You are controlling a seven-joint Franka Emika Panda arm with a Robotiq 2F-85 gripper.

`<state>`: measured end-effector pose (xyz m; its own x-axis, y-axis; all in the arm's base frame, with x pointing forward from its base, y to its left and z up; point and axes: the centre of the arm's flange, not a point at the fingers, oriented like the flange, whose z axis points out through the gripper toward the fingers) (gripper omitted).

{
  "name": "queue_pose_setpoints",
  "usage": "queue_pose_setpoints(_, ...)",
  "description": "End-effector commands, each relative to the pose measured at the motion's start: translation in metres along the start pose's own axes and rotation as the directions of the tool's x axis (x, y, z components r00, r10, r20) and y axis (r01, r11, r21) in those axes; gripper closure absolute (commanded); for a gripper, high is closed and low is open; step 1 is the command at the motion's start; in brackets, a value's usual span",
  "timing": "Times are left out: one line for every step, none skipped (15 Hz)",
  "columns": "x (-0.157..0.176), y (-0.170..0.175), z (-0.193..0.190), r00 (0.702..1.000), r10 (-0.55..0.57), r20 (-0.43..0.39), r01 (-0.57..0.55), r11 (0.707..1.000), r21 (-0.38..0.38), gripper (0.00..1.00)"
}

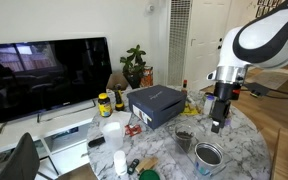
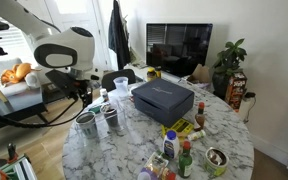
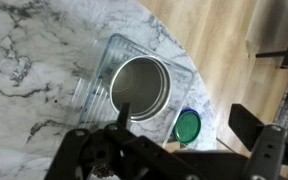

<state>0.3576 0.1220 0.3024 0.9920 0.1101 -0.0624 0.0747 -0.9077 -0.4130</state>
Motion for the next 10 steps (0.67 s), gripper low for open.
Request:
queue_pose_setpoints(-0.038, -0.017, -0.051, 0.991, 0.101, -0.091, -0.097, 0.994, 0.047, 0.0)
queue_pose_setpoints(-0.039, -0.021, -0.062, 0.985, 0.133, -0.113, -0.128, 0.99, 0.051, 0.0)
queue_pose_setpoints(-0.037, -0.025, -0.073, 0.975, 0.178, -0.135, -0.172, 0.984, 0.055, 0.0)
queue_pose_setpoints(-0.039, -0.026, -0.081, 0.963, 0.216, -0.159, -0.21, 0.976, 0.057, 0.0)
queue_pose_setpoints(-0.042, -0.028, -0.087, 0.953, 0.25, -0.169, -0.243, 0.968, 0.059, 0.0)
queue_pose_setpoints(-0.012, -0.026, -0.073, 0.97, 0.187, -0.155, -0.179, 0.982, 0.062, 0.0)
queue_pose_setpoints(-0.014, -0.029, -0.082, 0.962, 0.212, -0.173, -0.203, 0.977, 0.066, 0.0)
queue_pose_setpoints(-0.015, -0.031, -0.087, 0.957, 0.225, -0.182, -0.215, 0.974, 0.071, 0.0)
queue_pose_setpoints(-0.016, -0.032, -0.089, 0.955, 0.231, -0.184, -0.221, 0.972, 0.074, 0.0)
queue_pose_setpoints(-0.016, -0.032, -0.089, 0.955, 0.234, -0.184, -0.224, 0.972, 0.075, 0.0)
